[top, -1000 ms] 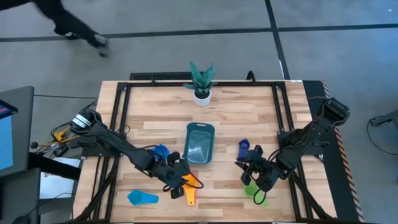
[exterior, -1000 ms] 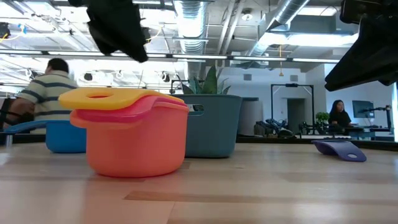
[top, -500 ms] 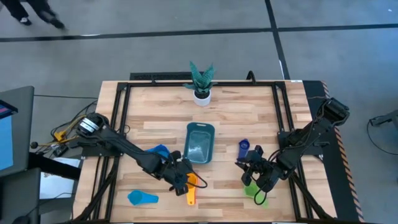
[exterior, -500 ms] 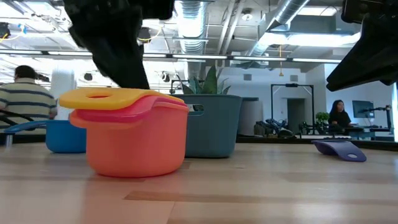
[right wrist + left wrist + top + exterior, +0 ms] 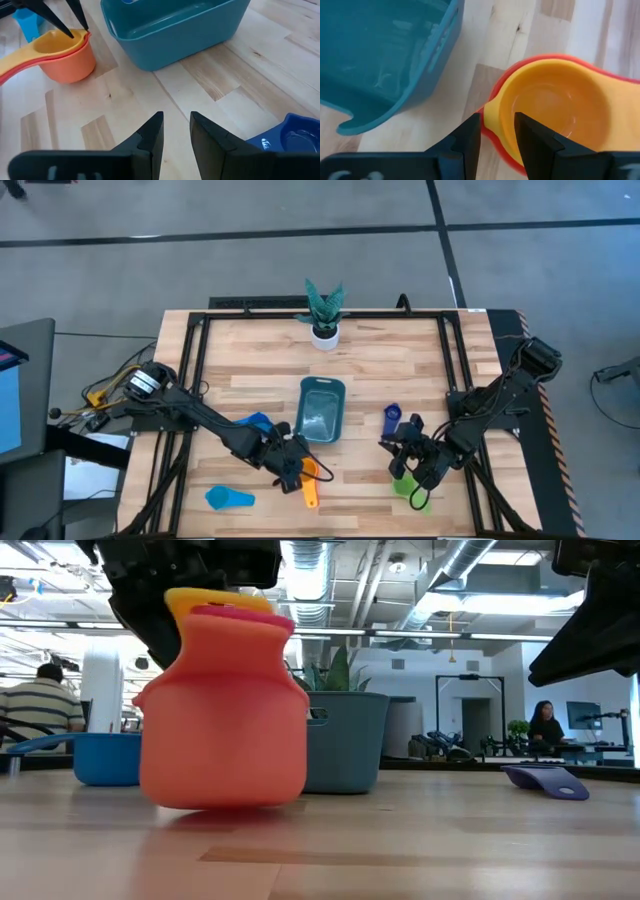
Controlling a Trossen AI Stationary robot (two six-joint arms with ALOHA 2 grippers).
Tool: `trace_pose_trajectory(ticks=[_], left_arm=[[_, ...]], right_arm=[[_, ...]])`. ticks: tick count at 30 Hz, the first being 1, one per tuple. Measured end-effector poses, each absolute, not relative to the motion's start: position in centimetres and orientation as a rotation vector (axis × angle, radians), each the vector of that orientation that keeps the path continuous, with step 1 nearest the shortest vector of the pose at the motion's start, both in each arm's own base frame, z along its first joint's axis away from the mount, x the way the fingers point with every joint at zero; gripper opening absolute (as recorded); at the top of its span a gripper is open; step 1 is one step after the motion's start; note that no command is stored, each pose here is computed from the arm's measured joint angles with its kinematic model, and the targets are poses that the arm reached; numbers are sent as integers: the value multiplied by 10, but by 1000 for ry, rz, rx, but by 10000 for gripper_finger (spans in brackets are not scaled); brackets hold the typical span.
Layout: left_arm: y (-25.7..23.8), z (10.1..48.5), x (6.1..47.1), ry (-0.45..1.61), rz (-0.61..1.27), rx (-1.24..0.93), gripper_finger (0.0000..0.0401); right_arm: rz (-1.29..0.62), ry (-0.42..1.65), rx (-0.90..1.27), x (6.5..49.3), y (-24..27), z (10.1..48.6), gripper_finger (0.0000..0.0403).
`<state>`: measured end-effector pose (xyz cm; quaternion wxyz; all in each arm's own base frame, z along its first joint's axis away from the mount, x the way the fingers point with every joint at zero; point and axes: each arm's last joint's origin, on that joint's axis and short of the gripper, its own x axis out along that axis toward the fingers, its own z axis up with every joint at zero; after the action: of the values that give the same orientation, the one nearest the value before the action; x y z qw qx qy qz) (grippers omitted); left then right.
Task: Nest measuring cups in basket
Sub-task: Remove the yellow measuring cup from the stacked measuring cup
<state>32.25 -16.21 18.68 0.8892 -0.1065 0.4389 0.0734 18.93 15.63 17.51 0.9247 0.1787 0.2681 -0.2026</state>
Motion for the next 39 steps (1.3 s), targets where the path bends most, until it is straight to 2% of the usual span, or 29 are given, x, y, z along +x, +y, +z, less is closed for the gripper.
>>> trace_pose_trajectory(ticks=[20,39], left_arm=[[-166,202,321,953,206,-211,114],[-173,196,323,939,261,-384,114]], right_arm=[[-419,550,361,189,156,175,119],[-416,554,344,189,155,175,119]])
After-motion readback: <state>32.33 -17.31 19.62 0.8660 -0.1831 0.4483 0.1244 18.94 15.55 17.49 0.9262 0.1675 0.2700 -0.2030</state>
